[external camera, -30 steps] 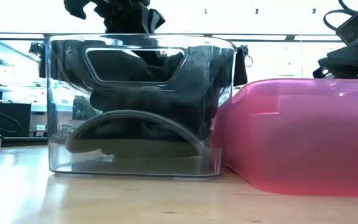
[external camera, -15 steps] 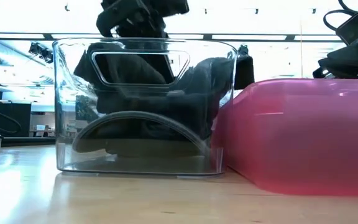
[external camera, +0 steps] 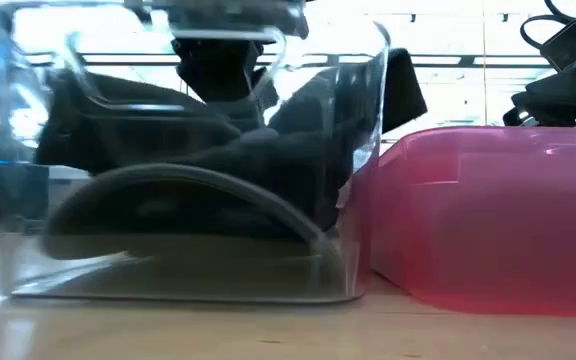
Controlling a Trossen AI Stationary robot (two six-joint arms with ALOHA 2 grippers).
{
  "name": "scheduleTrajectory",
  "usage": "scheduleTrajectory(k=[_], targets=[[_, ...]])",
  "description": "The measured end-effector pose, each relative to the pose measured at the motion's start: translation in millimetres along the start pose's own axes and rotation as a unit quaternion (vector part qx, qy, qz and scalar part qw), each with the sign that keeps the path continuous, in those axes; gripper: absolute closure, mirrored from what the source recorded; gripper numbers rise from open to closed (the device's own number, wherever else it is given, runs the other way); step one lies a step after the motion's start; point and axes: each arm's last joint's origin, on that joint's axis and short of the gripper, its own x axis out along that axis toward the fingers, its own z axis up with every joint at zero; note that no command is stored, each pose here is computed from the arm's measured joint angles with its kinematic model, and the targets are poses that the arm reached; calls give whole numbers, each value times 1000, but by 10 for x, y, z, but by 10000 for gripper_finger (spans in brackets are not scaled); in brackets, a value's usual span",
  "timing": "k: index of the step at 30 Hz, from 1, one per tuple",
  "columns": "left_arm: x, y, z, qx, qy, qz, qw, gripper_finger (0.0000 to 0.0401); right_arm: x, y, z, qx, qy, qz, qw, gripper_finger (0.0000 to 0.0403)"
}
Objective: Pick & Place hat
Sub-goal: Put the black cap into the transparent bin
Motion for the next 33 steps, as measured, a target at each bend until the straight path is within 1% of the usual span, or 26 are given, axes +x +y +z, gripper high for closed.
scheduleTrajectory(k=[2, 7, 10, 14, 17, 20, 25, 29, 33], targets=[[3, -26, -5, -9, 2, -11, 1000, 382, 0, 0, 0, 0, 0, 0, 1000, 334], [-15, -74, -17, -15, 4, -16, 1000, 377, 0, 0, 0, 0, 0, 0, 1000, 334], [-31, -89, -21, -19, 3, -17, 1000, 358, 0, 0, 1, 0, 0, 0, 1000, 334], [-75, -99, -19, -41, -1, -20, 999, 322, 0, 0, 1, 0, -1, 0, 1000, 334], [-127, -101, -11, -40, -8, -21, 999, 298, 0, 0, 1, 0, -1, 0, 1000, 334], [-206, -102, -4, -38, -19, -22, 999, 283, 0, 0, 1, 0, -1, 0, 1000, 334], [-359, -104, 78, -37, -71, -26, 996, 278, 0, 0, 1, 0, -1, 0, 1000, 334], [-384, -111, 118, -32, -95, -18, 995, 277, 0, 0, 1, 0, 0, 0, 1000, 334], [-396, -117, 165, -11, -122, -16, 992, 277, 0, 0, 1, 0, 0, 0, 1000, 334]])
